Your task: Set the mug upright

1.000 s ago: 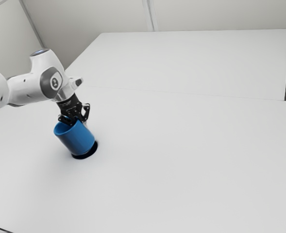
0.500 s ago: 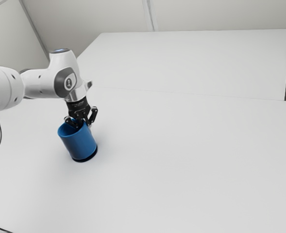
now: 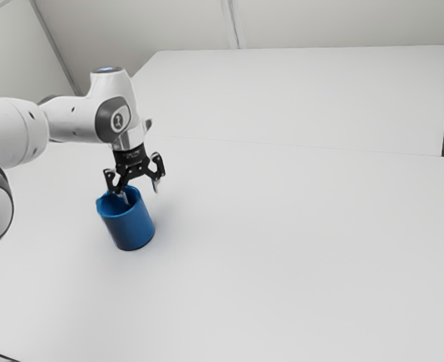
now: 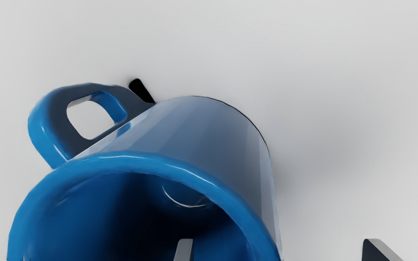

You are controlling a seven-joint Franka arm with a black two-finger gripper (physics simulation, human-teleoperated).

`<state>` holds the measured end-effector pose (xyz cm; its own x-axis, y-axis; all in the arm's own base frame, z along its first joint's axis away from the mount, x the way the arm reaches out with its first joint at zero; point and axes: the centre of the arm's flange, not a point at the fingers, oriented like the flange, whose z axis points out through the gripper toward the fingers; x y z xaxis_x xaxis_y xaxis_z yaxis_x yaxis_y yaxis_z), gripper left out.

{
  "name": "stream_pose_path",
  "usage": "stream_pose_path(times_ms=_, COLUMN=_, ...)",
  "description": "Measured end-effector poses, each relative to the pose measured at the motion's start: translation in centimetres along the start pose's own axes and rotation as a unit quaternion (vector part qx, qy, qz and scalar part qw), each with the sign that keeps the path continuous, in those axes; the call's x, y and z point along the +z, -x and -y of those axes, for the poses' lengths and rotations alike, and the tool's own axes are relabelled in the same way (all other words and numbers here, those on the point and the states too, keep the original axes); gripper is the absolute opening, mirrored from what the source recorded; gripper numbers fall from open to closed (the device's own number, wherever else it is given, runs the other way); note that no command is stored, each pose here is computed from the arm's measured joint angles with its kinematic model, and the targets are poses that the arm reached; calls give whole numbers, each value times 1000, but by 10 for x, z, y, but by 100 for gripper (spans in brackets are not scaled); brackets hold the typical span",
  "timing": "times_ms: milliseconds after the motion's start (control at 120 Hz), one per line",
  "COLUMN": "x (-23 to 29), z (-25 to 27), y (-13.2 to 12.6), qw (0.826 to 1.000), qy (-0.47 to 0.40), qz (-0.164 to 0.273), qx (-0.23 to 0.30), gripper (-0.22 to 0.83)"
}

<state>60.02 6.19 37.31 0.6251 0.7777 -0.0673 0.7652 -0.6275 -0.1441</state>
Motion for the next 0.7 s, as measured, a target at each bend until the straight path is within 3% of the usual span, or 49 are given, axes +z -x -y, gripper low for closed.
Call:
stream_pose_path(times_ms=358, x=-93, z=26, y=26, qw=998, qy=45, qz=-31, qx=14, gripper=59)
stream_pose_path(times_ms=500, x=-137, z=31, y=43, qw=993, qy=50, qz=-67, qx=86, gripper=60)
stream_pose_path(times_ms=700, x=-220, z=36, y=57, qw=970, qy=60, qz=-120, qx=203, gripper=61)
